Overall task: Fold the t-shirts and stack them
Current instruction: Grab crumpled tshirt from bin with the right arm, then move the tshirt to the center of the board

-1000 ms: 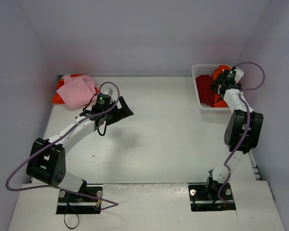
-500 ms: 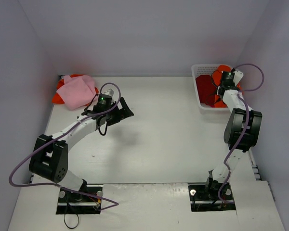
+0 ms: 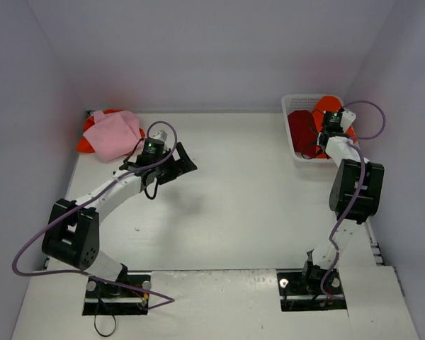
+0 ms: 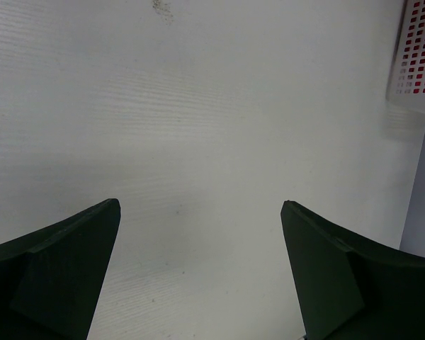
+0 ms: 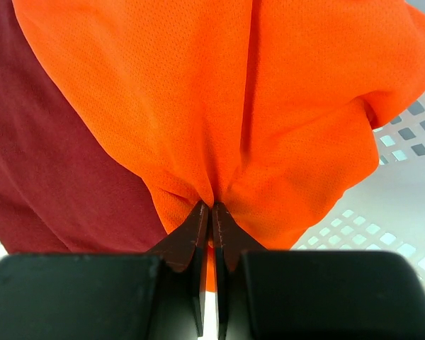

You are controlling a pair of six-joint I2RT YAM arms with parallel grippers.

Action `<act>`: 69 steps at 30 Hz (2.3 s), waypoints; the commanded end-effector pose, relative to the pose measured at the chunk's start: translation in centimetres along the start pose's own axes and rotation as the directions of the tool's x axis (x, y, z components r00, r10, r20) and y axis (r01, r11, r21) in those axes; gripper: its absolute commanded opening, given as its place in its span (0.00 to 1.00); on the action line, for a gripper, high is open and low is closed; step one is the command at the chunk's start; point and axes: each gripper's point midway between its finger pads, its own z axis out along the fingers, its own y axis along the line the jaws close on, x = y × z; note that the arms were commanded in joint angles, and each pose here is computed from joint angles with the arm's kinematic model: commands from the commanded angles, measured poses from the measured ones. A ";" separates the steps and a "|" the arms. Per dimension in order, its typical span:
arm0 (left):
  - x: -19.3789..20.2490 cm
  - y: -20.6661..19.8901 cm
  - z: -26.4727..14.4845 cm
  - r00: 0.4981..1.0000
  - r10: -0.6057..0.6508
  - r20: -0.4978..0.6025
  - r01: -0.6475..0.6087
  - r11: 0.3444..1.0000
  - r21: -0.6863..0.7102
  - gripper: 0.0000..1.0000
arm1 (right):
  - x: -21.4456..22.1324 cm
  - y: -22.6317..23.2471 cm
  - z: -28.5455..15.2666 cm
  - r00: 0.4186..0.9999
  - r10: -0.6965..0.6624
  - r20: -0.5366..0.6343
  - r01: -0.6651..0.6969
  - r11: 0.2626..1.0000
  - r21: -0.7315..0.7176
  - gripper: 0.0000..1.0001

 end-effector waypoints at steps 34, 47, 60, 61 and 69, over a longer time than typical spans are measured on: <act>-5.0 -7.3 -14.2 0.958 -0.012 0.287 -0.052 0.976 0.213 0.91 | -21.8 9.2 -41.4 0.860 0.439 0.260 0.005 0.503 -0.864 0.00; -5.8 -10.0 -14.7 0.954 -0.027 0.298 -0.071 0.946 0.316 0.91 | -15.7 13.4 -48.7 0.956 0.286 0.065 0.015 0.177 -0.984 0.00; -6.9 -12.3 -14.9 0.943 0.014 0.333 -0.147 0.914 0.378 0.91 | -9.3 15.4 -51.9 0.990 0.139 -0.037 -0.044 0.042 -0.998 0.00; -6.8 -12.3 -14.6 0.945 0.016 0.326 -0.149 0.910 0.386 0.91 | -8.4 15.6 -51.7 0.991 0.123 -0.052 -0.057 0.039 -0.998 0.00; -7.0 -15.0 -12.7 0.956 0.013 0.294 -0.167 0.845 0.507 0.91 | -4.3 18.3 -52.4 0.996 0.041 -0.083 -0.083 0.011 -0.996 0.00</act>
